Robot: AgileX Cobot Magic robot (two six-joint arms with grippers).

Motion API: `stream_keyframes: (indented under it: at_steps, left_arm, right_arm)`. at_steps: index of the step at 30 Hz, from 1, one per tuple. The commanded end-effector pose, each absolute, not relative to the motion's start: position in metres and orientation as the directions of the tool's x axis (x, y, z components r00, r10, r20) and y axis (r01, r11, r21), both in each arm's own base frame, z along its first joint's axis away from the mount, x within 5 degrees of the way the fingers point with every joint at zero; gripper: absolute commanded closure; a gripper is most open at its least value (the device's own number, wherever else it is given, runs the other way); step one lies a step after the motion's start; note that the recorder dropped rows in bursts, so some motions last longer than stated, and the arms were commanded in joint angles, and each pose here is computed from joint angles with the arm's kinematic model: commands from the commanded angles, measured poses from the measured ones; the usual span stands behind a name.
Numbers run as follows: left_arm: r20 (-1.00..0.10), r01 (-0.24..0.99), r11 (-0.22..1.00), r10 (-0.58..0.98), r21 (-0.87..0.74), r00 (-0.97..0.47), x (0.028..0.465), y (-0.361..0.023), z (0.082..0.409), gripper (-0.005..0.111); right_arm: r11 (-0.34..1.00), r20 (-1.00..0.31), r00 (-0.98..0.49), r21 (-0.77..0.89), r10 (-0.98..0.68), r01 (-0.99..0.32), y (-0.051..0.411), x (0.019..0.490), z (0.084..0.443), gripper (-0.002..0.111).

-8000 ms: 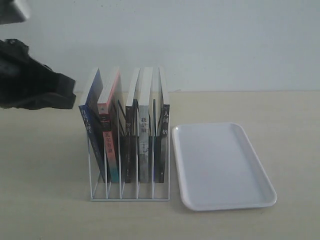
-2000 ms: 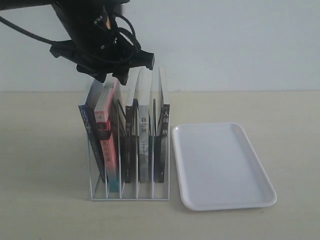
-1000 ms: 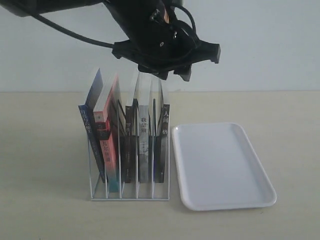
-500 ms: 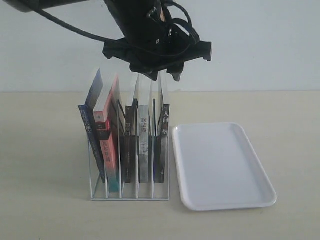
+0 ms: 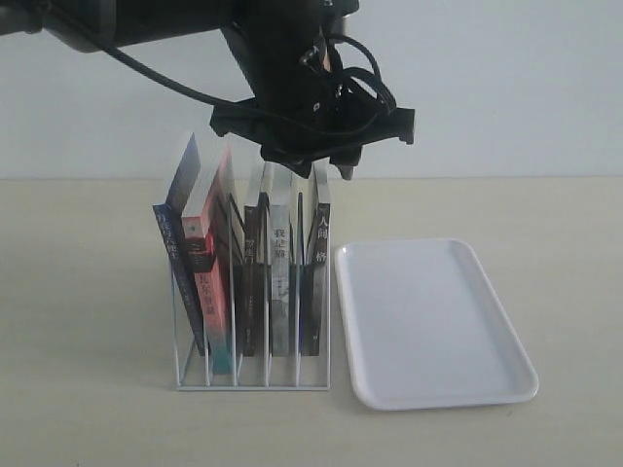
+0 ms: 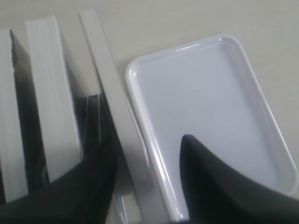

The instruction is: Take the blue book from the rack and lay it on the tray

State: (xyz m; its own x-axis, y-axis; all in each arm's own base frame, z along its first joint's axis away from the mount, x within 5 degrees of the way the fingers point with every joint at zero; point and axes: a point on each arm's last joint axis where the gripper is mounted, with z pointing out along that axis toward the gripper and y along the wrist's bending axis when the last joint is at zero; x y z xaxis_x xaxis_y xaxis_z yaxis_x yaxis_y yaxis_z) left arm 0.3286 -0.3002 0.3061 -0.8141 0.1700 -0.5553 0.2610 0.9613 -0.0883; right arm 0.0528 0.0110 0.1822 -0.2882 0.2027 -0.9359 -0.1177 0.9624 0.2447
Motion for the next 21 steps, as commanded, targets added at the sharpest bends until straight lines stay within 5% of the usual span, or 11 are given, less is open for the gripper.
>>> stream_keyframes:
  at_steps: [1,21]
  left_arm:
    - [-0.544,0.251,0.964,0.163,-0.091,-0.823,0.328,-0.302,0.304,0.066]
    - [-0.515,0.225,0.972,0.16,-0.067,-0.842,0.333,-0.305,0.287,0.066]
  right_arm:
    - [0.964,-0.941,-0.273,0.239,0.2,-0.119,0.011,0.053,0.183,0.108]
    - [0.964,-0.941,-0.273,0.239,0.2,-0.119,0.011,0.053,0.183,0.108]
